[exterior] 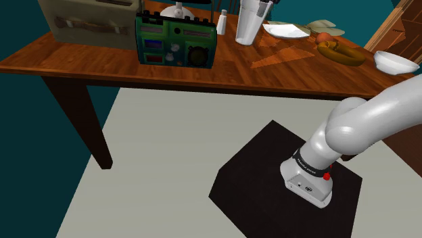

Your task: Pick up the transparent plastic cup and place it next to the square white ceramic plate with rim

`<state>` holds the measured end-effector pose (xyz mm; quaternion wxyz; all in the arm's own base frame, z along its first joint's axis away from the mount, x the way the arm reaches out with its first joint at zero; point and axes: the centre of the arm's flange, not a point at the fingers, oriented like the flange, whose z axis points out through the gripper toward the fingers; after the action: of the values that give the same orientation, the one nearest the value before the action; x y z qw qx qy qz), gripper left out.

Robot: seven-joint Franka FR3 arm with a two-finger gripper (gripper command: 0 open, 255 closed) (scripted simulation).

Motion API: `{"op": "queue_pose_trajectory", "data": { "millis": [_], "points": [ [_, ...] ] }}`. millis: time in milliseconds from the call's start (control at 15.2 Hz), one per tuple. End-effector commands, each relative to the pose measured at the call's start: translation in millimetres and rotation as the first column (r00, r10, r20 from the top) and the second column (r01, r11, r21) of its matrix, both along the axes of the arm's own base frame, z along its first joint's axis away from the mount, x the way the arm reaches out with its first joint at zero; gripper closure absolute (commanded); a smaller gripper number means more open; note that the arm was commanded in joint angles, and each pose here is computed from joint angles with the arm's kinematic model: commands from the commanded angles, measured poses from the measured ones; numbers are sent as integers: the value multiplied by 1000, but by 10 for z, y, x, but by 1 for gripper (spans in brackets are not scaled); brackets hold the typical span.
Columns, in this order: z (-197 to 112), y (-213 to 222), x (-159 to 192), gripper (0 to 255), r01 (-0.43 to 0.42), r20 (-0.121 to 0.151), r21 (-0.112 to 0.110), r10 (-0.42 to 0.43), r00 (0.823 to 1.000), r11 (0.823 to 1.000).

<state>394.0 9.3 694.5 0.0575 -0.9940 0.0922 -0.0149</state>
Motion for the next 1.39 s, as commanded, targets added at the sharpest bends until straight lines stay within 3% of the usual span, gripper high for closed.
{"op": "queue_pose_trajectory", "data": {
  "millis": [0,1320],
  "points": [
    [102,8,-10,255,0,0,0,0,1000,1000],
    [1105,8,-10,255,0,0,0,0,1000,1000]
  ]
}}
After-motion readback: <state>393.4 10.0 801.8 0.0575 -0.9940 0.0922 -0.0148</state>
